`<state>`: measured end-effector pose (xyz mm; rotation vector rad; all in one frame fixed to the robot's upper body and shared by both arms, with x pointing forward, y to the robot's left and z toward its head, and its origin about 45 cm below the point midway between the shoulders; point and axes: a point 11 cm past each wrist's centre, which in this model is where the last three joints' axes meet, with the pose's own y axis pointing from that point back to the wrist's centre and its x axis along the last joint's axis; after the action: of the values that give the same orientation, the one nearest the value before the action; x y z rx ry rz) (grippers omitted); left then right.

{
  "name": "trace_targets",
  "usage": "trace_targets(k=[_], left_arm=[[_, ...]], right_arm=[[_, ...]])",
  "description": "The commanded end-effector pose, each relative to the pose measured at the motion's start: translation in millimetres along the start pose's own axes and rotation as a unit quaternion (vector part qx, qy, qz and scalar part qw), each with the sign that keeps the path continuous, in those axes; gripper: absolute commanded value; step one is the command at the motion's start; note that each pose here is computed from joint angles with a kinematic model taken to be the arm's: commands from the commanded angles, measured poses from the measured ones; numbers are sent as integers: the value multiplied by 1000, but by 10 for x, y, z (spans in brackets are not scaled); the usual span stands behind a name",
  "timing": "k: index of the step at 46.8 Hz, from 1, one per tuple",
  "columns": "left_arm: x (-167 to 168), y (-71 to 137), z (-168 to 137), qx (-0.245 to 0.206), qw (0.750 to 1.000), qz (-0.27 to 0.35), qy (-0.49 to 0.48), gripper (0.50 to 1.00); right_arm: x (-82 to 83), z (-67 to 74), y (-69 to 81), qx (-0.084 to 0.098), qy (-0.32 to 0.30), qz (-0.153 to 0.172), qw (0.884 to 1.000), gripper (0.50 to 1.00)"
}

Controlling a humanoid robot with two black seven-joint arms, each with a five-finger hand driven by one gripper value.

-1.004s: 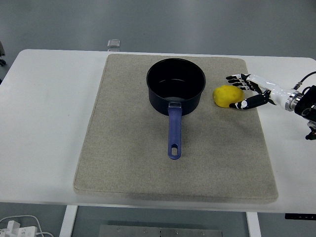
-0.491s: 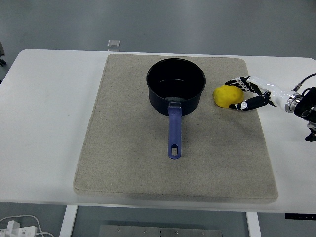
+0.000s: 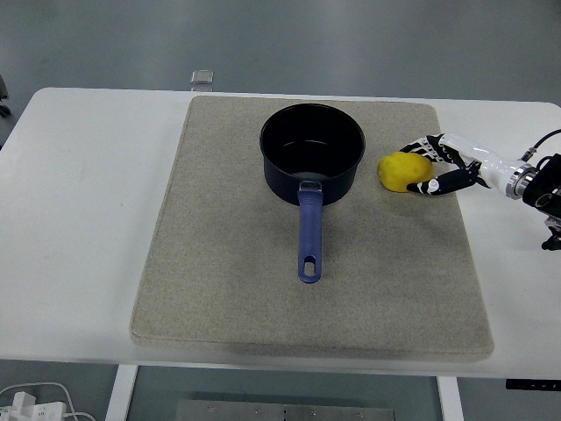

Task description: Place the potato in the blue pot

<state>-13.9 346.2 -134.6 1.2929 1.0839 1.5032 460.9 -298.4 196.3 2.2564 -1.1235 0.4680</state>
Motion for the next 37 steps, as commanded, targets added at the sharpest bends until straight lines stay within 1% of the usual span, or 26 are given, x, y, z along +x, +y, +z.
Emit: trace_targets(k=[1,6,10,14,16,20,25,28,31,34,37], left_arm=[[0,0,0,0,1000,0,0,994],[0,0,0,0,1000,0,0,994],[0,0,0,0,1000,0,0,992],[0,0,0,0,1000,0,0,994],[0,0,0,0,1000,0,0,992],[0,0,0,0,1000,0,0,992],[0,0,0,0,1000,0,0,994],[0,0,0,0,1000,0,0,994],[0,0,0,0,1000,0,0,992],[0,0,0,0,1000,0,0,994],[0,0,0,0,1000,0,0,994]], right_arm=[[29,-14,6,1,1,1,1000,500],[61,-63,-2,9,-9,2,1000,500],[85,-81,7,11,-13,-2,1000,500],[176,-202,-17,20,-6,-1,1000,500],[209,-239,-21,23,-3,0,1000,500],[223,-246,-14,23,-3,-1,1000,500],[255,-290,-23,26,2,0,1000,500],[276,-334,-35,30,4,1,1000,500],[333,-406,-44,36,8,4,999,500],[355,-454,-52,40,8,1,999,500],[398,-537,-64,46,9,-1,999,500]])
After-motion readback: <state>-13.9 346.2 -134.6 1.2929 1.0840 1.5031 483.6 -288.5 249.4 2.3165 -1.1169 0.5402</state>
